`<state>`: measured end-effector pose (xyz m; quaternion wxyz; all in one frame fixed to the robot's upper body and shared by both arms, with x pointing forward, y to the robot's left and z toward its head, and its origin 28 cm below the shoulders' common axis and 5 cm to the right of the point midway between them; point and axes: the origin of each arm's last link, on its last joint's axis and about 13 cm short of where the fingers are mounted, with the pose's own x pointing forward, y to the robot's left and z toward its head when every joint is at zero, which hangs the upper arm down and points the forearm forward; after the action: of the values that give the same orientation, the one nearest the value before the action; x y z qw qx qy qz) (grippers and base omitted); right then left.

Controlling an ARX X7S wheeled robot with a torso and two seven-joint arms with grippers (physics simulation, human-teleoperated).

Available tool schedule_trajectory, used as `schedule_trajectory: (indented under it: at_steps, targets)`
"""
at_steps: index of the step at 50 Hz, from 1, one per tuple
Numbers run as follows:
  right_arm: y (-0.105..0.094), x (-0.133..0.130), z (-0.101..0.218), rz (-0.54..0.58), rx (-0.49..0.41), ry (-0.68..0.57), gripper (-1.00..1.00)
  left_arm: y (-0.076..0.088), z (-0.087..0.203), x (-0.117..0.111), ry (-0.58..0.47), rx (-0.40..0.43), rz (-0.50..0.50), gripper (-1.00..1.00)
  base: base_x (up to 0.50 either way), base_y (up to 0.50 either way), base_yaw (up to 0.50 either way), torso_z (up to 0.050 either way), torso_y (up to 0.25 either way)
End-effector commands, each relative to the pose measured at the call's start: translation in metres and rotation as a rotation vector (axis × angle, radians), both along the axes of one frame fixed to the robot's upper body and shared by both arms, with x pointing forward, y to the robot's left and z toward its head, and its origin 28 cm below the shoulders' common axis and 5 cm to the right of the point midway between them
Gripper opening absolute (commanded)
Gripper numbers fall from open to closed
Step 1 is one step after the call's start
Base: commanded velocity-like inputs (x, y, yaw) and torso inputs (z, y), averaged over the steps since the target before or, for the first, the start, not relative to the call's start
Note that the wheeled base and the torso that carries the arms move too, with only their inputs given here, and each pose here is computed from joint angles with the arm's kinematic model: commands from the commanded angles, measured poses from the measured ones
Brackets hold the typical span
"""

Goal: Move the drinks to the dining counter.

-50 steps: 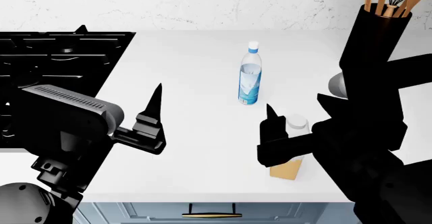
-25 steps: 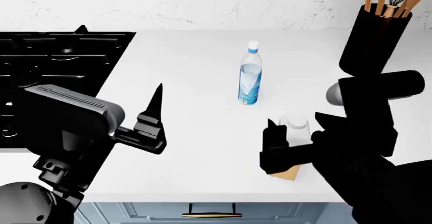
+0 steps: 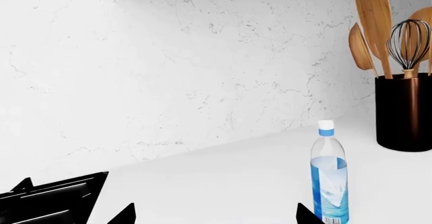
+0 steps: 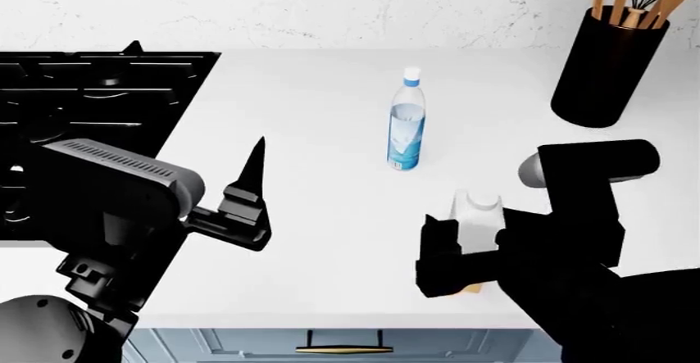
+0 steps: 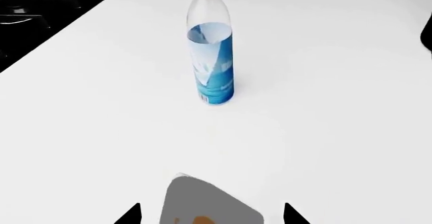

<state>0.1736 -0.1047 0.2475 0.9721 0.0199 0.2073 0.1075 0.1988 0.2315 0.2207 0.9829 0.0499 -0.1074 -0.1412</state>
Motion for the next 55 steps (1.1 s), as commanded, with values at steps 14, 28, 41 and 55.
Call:
schedule_trajectory:
  at_steps: [14,28,41,55]
  targets:
    - [-0.002,0.0,-0.007,0.013,-0.024,0.047,-1.0,0.0,0.0,0.001,0.002,-0.003,-0.001,1.0,0.0,0.0,0.0,0.0,0.001]
    - [0.0,-0.004,0.004,0.022,-0.001,-0.05,-1.0,0.0,-0.001,0.0,0.003,-0.005,0.0,1.0,0.0,-0.01,0.0,0.0,0.001]
    - [0.004,-0.015,0.028,0.028,0.043,-0.286,-1.0,-0.004,-0.003,0.006,0.007,-0.01,-0.015,1.0,0.0,0.0,0.0,0.0,0.002]
    - [0.008,-0.014,0.033,0.05,0.067,-0.337,-1.0,-0.023,0.013,0.052,0.006,0.003,-0.106,1.0,0.0,0.0,0.0,0.0,0.0]
